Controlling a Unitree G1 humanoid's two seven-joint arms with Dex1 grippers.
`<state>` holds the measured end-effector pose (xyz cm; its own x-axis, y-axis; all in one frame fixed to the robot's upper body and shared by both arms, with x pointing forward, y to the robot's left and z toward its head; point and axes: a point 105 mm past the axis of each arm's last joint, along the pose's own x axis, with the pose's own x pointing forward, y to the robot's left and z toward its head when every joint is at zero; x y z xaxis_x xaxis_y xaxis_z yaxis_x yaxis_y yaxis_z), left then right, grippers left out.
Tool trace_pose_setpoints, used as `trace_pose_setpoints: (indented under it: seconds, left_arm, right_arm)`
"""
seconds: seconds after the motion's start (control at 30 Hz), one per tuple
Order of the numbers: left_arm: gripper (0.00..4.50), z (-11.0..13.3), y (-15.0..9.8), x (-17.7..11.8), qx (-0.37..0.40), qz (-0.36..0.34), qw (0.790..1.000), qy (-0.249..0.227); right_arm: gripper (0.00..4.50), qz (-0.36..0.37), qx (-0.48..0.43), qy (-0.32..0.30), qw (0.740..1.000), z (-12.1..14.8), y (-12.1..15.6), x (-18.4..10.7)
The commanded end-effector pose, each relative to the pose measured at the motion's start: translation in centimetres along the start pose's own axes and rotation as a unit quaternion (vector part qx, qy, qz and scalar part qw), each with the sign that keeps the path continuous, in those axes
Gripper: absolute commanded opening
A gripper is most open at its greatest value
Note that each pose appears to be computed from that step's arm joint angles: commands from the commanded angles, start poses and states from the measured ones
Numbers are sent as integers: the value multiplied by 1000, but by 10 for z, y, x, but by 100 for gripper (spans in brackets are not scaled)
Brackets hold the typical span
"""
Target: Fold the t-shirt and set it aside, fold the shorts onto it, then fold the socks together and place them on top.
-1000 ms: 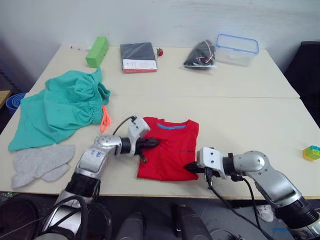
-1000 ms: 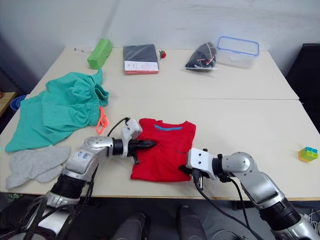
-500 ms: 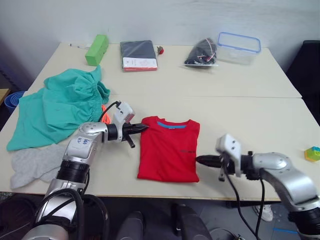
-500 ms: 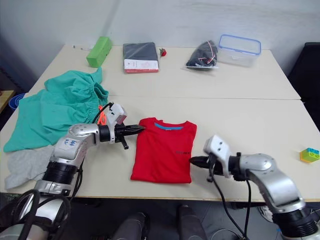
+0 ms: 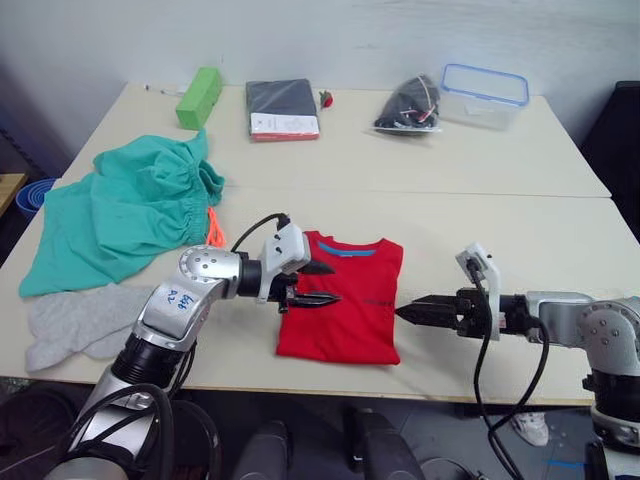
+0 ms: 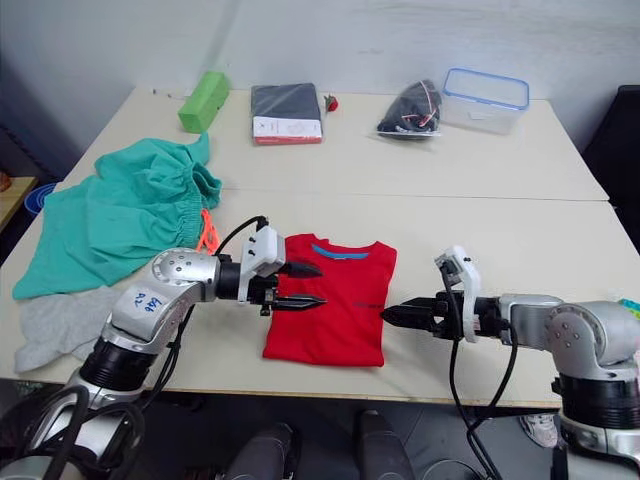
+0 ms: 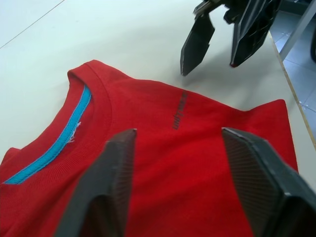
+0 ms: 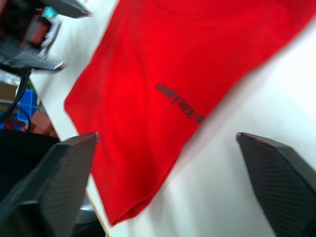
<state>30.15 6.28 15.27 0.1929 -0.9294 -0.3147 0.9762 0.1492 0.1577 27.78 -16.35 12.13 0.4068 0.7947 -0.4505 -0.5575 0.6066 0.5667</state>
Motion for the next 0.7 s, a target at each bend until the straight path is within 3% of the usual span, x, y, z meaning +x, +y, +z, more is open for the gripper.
trace_pose_setpoints:
  seconds: [0.03, 0.07, 0.17, 0.33, 0.37, 0.47, 0.53, 0.7]
  left_arm:
    - [410, 4, 3, -6, 31, 9, 999, 6]
    - [445, 1, 5, -7, 33, 15, 999, 11]
    - [448, -3, 11, -10, 34, 34, 999, 19]
    - [327, -1, 12, -13, 23, 39, 999, 8]
    - [327, 2, 11, -14, 17, 35, 999, 1]
    - [373, 8, 6, -17, 14, 24, 1000, -13]
    - [437, 12, 6, -19, 12, 25, 999, -22]
    - [447, 19, 8, -26, 8, 34, 999, -37]
  right_arm:
    - [450, -2, 2, 13, 1000, 0, -1, 7]
    - [450, -2, 6, 15, 1000, 0, -2, 10]
    - [450, 0, 13, 20, 1000, 0, -3, 18]
    - [450, 19, 50, 25, 998, 6, -1, 40]
    - [450, 19, 52, 26, 998, 8, -1, 46]
    - [450, 28, 63, 30, 997, 11, 2, 60]
    - [450, 40, 73, 36, 996, 11, 6, 68]
    - [450, 60, 89, 48, 993, 6, 12, 84]
